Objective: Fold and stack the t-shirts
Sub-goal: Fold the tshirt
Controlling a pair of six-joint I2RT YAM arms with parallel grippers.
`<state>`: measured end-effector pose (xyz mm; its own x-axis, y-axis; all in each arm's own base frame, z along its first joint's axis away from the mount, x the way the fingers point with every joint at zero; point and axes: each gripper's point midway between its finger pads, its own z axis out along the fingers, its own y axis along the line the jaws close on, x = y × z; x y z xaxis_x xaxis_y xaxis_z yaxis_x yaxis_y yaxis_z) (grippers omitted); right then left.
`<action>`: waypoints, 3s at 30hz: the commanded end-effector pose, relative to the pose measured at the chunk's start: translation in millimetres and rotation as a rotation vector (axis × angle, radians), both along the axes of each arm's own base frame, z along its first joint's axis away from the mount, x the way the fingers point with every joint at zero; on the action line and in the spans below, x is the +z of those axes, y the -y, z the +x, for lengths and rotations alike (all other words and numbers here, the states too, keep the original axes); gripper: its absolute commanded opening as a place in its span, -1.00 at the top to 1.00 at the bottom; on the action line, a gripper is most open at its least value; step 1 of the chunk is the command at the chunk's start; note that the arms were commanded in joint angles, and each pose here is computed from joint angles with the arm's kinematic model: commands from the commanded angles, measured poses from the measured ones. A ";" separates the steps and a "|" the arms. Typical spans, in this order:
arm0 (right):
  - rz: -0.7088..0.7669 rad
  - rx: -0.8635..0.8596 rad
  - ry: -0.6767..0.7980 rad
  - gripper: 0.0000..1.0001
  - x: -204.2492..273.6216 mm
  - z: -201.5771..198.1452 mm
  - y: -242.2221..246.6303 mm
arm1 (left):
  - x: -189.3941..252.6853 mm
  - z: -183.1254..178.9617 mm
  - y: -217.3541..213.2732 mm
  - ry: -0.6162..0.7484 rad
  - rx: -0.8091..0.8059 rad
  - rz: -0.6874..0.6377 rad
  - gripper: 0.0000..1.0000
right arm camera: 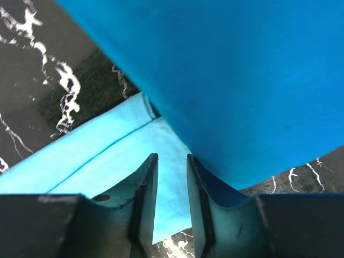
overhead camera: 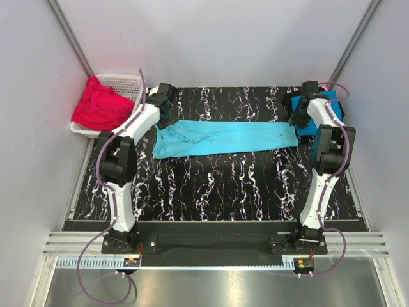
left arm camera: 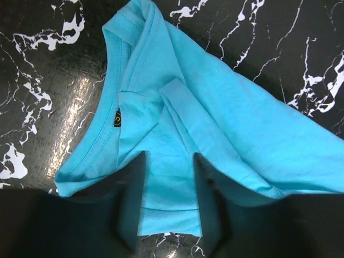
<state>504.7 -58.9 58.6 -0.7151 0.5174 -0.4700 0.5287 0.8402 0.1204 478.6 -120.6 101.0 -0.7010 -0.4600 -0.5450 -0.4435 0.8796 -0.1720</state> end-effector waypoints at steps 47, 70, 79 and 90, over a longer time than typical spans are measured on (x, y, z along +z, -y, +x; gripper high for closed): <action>-0.001 0.130 -0.384 0.41 -72.5 -136.6 -86.0 | -104.3 -161.7 -8.9 -0.427 -0.042 0.063 -0.07; -0.018 0.035 -0.234 0.53 0.8 -208.4 -82.5 | -49.6 -231.6 -20.0 -0.296 -0.025 -0.029 -0.06; 0.002 0.061 0.013 0.49 79.0 -174.2 -94.8 | 37.5 -190.6 -1.3 -0.065 -0.119 -0.100 -0.20; -0.025 0.112 -0.096 0.52 43.4 -178.6 -111.3 | -23.2 -184.5 54.4 -0.226 -0.297 -0.157 -0.10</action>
